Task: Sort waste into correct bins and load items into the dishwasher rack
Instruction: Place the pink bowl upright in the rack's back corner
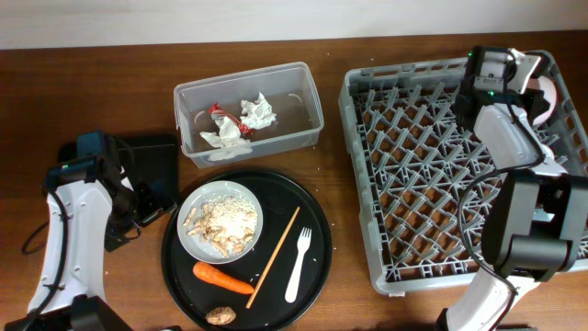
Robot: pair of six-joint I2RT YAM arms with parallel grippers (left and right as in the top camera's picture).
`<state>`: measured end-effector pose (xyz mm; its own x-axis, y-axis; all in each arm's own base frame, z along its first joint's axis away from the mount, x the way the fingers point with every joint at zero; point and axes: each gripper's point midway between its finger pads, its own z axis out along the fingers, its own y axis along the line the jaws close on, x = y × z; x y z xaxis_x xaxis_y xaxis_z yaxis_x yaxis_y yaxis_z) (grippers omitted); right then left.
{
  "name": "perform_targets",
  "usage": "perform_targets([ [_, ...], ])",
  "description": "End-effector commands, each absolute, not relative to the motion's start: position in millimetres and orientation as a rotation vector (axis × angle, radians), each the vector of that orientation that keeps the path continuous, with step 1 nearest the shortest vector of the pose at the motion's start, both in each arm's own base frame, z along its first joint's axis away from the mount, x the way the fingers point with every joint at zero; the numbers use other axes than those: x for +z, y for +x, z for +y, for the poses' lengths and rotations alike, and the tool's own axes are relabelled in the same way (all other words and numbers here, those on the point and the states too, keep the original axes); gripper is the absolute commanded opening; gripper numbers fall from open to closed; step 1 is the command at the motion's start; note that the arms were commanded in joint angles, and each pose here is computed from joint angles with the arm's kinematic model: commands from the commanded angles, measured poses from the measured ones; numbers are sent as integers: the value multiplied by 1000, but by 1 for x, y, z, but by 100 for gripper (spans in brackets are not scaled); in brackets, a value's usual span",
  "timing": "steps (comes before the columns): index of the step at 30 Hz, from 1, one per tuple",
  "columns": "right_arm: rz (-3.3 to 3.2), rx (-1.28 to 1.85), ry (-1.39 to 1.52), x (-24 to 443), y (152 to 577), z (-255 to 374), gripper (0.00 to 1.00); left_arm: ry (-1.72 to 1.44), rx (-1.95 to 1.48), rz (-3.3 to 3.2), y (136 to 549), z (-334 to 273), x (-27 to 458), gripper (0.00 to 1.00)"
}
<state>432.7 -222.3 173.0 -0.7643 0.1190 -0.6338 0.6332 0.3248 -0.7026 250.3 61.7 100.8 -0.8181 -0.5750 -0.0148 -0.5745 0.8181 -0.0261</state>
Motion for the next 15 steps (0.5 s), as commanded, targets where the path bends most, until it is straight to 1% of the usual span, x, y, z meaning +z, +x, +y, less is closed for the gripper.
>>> perform_targets([
  [1,2205,-1396,603,156,434,-207,4,-920,-37,2971,251,62,103,99],
  [6,2304,-1350,549,141,430,-195,5,-918,-38,2965,252,63,103,99],
  [7,2349,-1336,506,135,429,-186,16,-917,-38,2964,253,63,103,99],
  [9,2397,-1308,450,129,429,-173,23,-917,-38,2964,252,63,103,100],
  [10,2410,-1301,417,128,431,-164,42,-917,-38,2964,252,63,103,99],
  [11,2415,-1296,384,128,432,-155,48,-918,-38,2964,252,63,103,99],
  [12,2415,-1287,355,132,433,-145,57,-918,-38,2964,252,63,103,99],
  [15,2401,-1226,416,146,425,-138,64,-918,-38,2964,252,63,103,99],
])
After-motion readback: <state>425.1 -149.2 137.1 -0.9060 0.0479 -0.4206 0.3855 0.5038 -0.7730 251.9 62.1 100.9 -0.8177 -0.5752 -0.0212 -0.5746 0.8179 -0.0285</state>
